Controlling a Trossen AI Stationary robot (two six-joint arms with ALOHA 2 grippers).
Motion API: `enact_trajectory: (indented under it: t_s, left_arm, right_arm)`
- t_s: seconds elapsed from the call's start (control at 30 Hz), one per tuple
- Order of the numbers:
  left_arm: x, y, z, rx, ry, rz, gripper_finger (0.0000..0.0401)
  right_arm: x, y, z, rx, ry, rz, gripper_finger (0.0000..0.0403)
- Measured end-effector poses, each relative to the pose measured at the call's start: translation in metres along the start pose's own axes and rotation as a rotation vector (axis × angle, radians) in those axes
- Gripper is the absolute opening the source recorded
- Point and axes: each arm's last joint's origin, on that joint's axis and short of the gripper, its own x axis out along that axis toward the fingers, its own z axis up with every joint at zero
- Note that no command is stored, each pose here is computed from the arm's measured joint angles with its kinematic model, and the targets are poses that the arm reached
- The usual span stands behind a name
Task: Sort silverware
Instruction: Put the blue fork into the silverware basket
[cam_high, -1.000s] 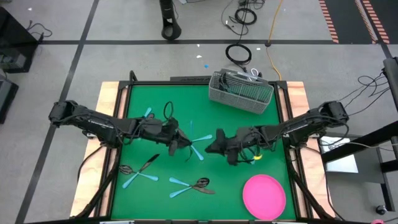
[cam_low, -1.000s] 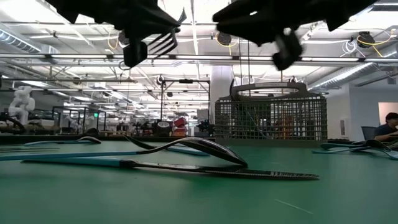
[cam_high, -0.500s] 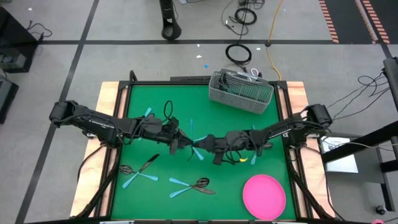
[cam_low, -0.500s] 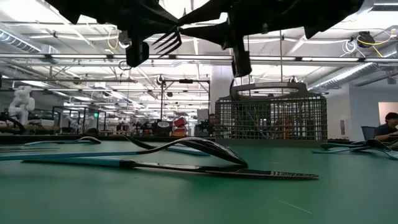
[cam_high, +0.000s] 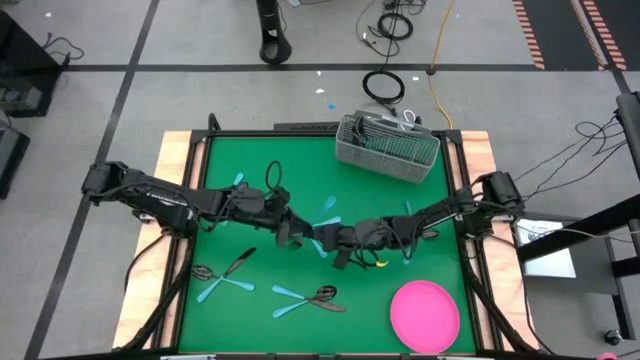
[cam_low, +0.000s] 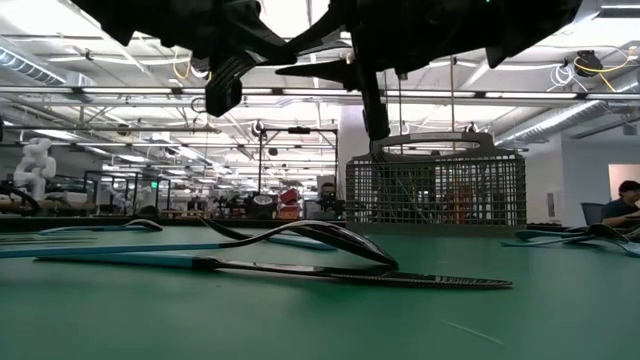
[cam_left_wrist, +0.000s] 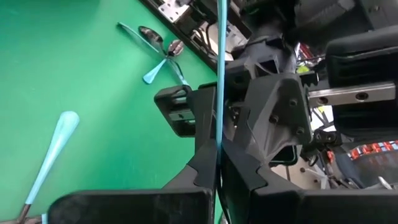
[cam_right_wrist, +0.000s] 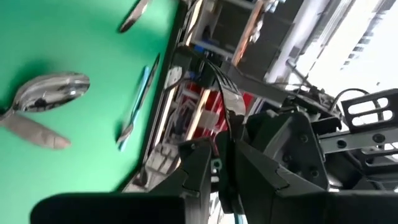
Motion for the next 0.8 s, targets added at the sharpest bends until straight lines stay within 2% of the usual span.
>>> enact_trajectory:
  t_s: [0.2,0.5,0.8]
  left_arm:
    - [0.0,0.001,0.002,-0.004,-0.01,-0.003,0.0019]
    - [0.0,-0.003,0.006,-0.049,-0.035,-0.049,0.0019]
    - [-0.002,-0.006,0.013,-0.046,-0.106,-0.074,0.0019]
  right_arm:
    - [-0.001,-0.001,0.0,0.018,0.024,-0.007,0.0059]
    - [-0.004,-0.007,0.004,-0.056,0.089,-0.035,0.0059]
    - [-0.007,-0.016,0.004,-0.075,0.158,-0.107,0.0059]
